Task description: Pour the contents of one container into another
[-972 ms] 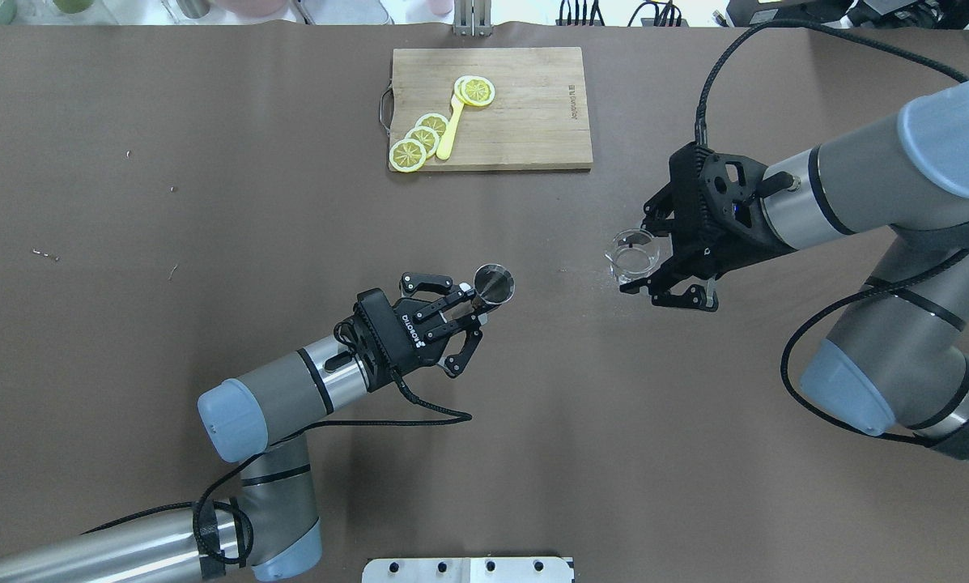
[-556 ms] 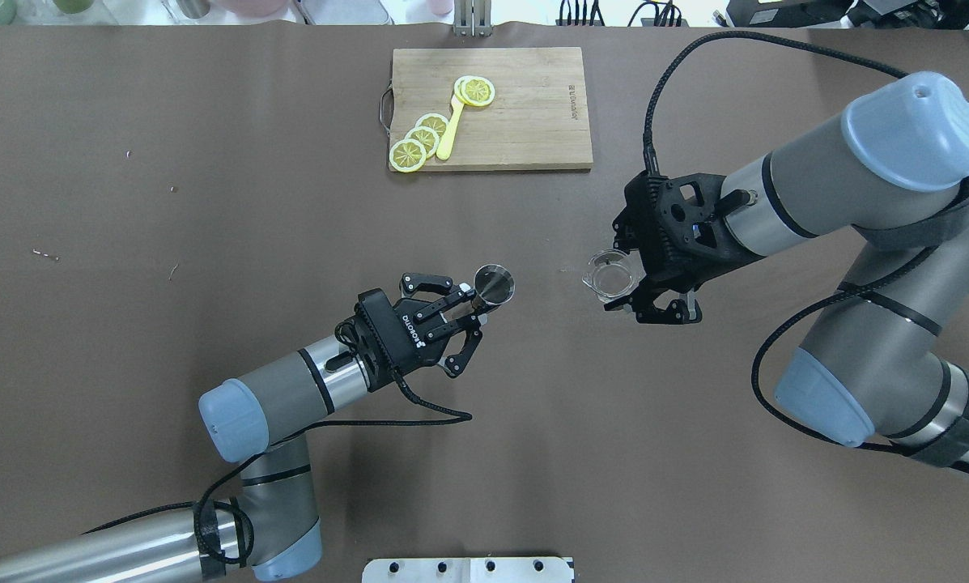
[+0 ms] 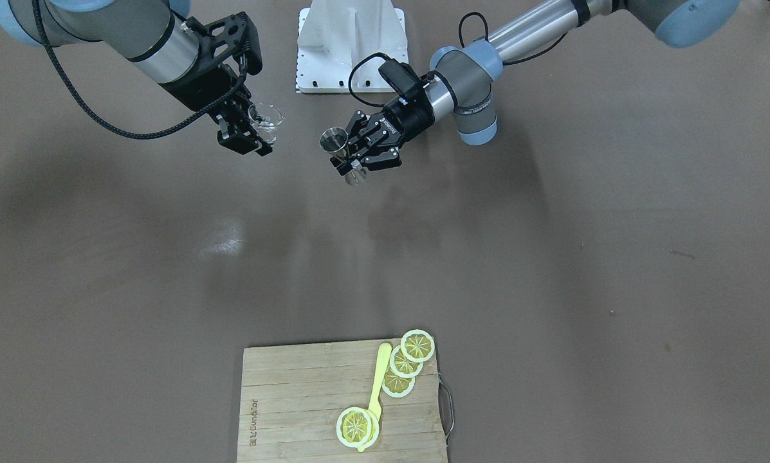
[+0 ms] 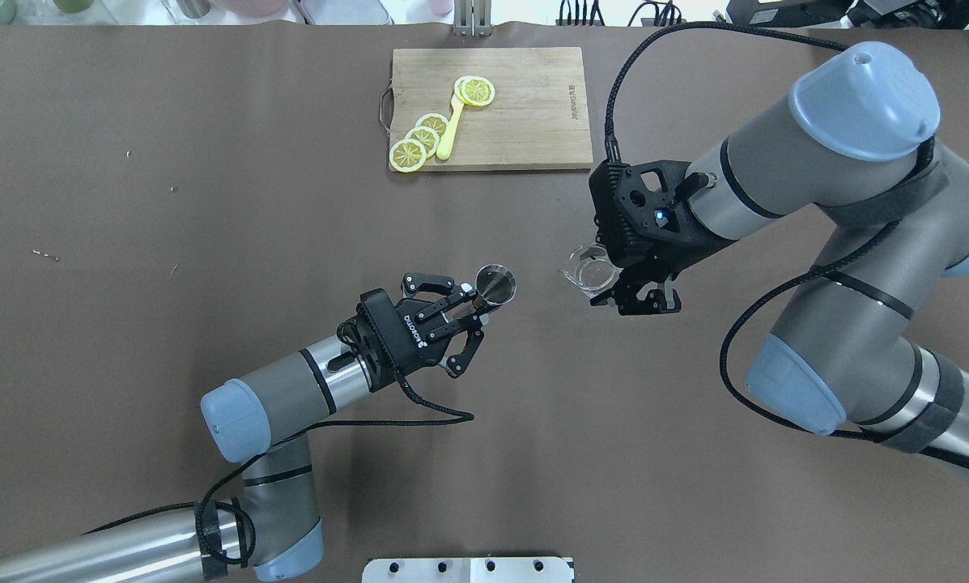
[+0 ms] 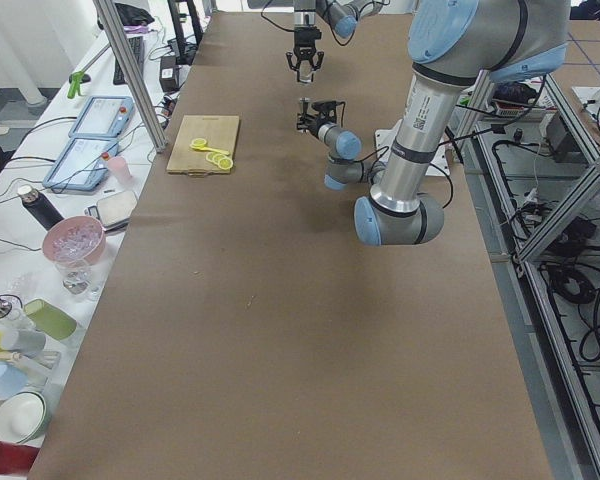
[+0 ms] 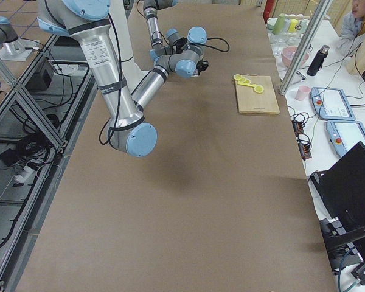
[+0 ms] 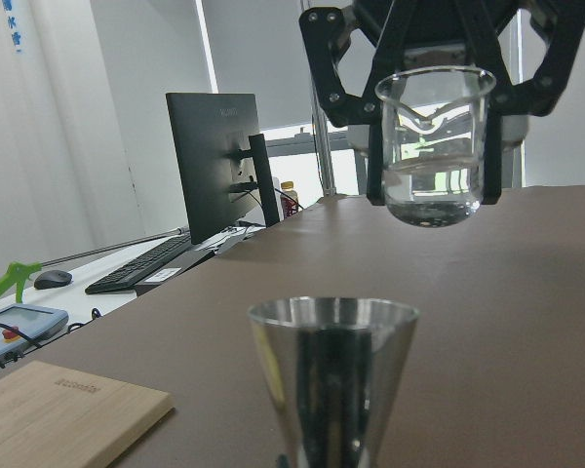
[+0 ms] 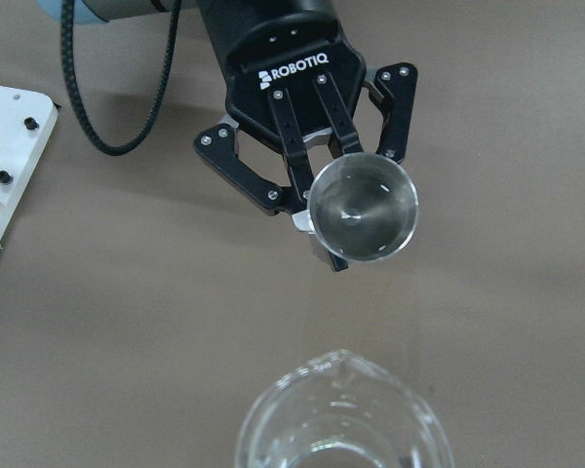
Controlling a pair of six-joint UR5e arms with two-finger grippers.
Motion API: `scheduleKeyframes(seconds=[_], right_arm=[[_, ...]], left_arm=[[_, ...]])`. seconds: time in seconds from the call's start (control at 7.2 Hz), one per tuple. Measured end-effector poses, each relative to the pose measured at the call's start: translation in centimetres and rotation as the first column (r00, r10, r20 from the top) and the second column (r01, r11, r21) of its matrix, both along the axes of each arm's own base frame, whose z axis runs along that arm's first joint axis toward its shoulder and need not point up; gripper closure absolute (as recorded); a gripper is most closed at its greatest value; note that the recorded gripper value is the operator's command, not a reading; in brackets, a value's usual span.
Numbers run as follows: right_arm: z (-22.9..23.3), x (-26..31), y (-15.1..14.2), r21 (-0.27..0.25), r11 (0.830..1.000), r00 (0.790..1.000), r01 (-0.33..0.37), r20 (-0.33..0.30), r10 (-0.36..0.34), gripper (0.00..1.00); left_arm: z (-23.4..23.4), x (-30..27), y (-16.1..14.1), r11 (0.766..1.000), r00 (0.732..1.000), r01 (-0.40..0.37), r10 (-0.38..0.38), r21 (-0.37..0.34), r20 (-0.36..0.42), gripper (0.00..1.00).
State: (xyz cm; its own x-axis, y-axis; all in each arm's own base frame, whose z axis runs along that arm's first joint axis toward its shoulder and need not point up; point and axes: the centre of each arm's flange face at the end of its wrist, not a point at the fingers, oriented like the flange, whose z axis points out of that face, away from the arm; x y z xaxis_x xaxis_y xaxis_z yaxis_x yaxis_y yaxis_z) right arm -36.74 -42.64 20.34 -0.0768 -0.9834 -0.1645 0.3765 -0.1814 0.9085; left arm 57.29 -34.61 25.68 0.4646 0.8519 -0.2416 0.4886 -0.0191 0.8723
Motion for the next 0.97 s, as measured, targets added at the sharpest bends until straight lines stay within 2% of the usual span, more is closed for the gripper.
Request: scheduleKeyframes(seconds=[0.42, 0.97], right_arm=[[-1.7, -0.7, -0.8, -0.032, 0.999, 0.999, -0.014, -0.047, 0.012, 1.0], [-4.5, -1.0, -1.5, -0.056, 0.996, 0.99, -0.068, -0.131, 0.061, 1.0]], left_arm=[[-0.3, 0.0, 0.0, 1.0, 1.0, -0.001, 0.001, 0.001, -0.003, 1.0], [-0.5, 0.1, 0.1, 1.0, 1.0, -0.004, 0.005, 0.002, -0.008, 1.0]])
